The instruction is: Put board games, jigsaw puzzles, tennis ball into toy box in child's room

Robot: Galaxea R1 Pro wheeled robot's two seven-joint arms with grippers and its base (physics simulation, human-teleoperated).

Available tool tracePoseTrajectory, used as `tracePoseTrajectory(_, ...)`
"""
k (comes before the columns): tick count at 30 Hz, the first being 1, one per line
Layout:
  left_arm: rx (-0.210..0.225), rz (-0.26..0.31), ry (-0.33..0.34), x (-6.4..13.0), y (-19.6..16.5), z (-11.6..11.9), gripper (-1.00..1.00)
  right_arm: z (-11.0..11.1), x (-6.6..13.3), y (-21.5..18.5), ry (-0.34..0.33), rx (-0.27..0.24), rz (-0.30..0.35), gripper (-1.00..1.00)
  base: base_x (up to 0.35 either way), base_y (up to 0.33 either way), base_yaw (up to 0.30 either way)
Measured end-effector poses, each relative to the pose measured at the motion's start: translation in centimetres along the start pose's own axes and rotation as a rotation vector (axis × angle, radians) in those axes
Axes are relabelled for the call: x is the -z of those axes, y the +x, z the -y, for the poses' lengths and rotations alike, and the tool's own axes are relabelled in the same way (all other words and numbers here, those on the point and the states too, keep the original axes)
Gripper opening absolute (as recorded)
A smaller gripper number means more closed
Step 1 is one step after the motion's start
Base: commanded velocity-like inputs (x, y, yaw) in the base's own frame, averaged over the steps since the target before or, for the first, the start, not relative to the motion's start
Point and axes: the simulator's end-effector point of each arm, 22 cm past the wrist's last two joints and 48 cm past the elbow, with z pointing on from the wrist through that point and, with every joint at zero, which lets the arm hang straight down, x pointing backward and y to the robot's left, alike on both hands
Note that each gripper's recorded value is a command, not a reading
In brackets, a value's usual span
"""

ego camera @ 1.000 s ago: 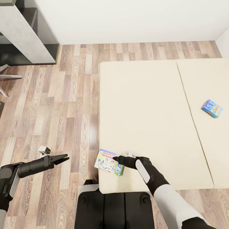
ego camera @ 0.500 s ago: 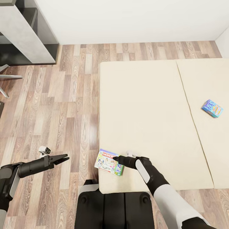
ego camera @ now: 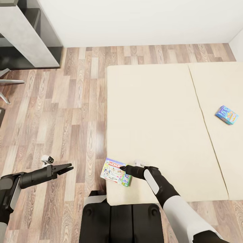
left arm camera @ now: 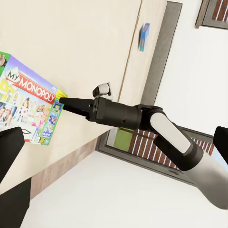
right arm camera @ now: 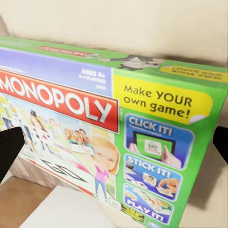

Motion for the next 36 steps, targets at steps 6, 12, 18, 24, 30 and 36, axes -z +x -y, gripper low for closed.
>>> tracePoseTrajectory(6, 0.0, 0.0, 0.0, 0.0, 0.0, 0.0, 1.0, -0.04, -0.01, 0.01, -0.001, 0.0, 0.0, 1.0, 0.0, 0.02, 0.0)
tracePoseTrajectory(12, 0.0, 0.0, 0.0, 0.0, 0.0, 0.0, 1.0, -0.02, -0.01, 0.05, 0.0, 0.0, -0.001, 1.0, 0.0, 0.099, 0.0)
tracePoseTrajectory(18, 0.0, 0.0, 0.0, 0.0, 0.0, 0.0, 1.0, -0.02, -0.01, 0.05, 0.0, 0.0, -0.001, 1.0, 0.0, 0.03, 0.0)
tracePoseTrajectory(24, 0.0, 0.0, 0.0, 0.0, 0.0, 0.0, 1.0, 0.0, -0.01, 0.03, 0.0, 0.0, 0.0, 1.0, 0.0, 0.068, 0.0)
tracePoseTrajectory(30, 0.0, 0.0, 0.0, 0.0, 0.0, 0.0, 1.0, 0.03, 0.0, 0.03, 0.0, 0.0, 0.0, 1.0, 0.0, 0.007, 0.0)
tracePoseTrajectory(36, 0.0, 0.0, 0.0, 0.0, 0.0, 0.0, 1.0, 0.06, 0.01, 0.01, 0.001, 0.0, 0.0, 1.0, 0.0, 0.009, 0.0)
